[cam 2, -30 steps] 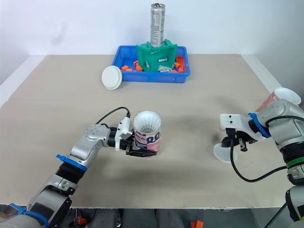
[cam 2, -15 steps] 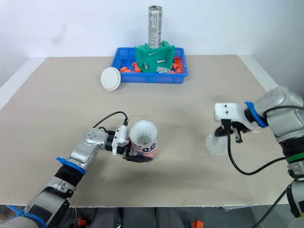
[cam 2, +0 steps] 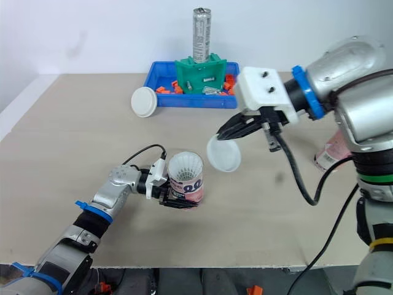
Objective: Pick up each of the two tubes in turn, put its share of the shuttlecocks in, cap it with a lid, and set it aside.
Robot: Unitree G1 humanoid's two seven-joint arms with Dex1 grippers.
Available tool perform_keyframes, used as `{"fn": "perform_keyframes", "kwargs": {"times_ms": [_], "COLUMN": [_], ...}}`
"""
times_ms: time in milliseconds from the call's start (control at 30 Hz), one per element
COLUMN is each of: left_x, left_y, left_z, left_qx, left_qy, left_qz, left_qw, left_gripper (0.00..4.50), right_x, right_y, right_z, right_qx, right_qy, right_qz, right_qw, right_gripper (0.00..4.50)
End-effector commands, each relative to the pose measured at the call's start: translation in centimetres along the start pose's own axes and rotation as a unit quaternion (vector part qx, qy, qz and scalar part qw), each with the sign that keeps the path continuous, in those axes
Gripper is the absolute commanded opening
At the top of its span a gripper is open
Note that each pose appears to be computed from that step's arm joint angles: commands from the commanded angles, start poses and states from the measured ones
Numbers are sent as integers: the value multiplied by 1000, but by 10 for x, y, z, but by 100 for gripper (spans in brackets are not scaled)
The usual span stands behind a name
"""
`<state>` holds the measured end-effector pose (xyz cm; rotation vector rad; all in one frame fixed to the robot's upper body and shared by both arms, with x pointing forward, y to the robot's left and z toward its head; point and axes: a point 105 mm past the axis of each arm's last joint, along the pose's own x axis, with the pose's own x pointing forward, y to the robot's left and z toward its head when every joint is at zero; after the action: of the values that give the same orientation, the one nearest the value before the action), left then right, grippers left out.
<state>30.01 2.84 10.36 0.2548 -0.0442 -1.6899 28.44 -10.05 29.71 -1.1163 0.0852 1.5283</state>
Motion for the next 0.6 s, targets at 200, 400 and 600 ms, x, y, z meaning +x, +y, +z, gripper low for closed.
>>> {"fn": "perform_keyframes", "kwargs": {"times_ms": [200, 400, 600], "left_x": [-9, -12, -13], "left_y": [-4, -5, -6], "left_z": [-23, -25, -26], "left_qx": [-43, -42, -43], "left_qy": [81, 85, 88], "left_qz": [-27, -23, -22], "left_qw": [995, 995, 995], "left_gripper": [315, 315, 315], "right_x": [25, 36, 41], "right_y": [-6, -6, -7], "right_z": [37, 36, 38], "right_qx": [-116, -134, -147], "right_qy": [-10, -2, 1], "right_qz": [51, 65, 70], "right_qw": [992, 989, 987], "right_gripper": [5, 5, 5]}}
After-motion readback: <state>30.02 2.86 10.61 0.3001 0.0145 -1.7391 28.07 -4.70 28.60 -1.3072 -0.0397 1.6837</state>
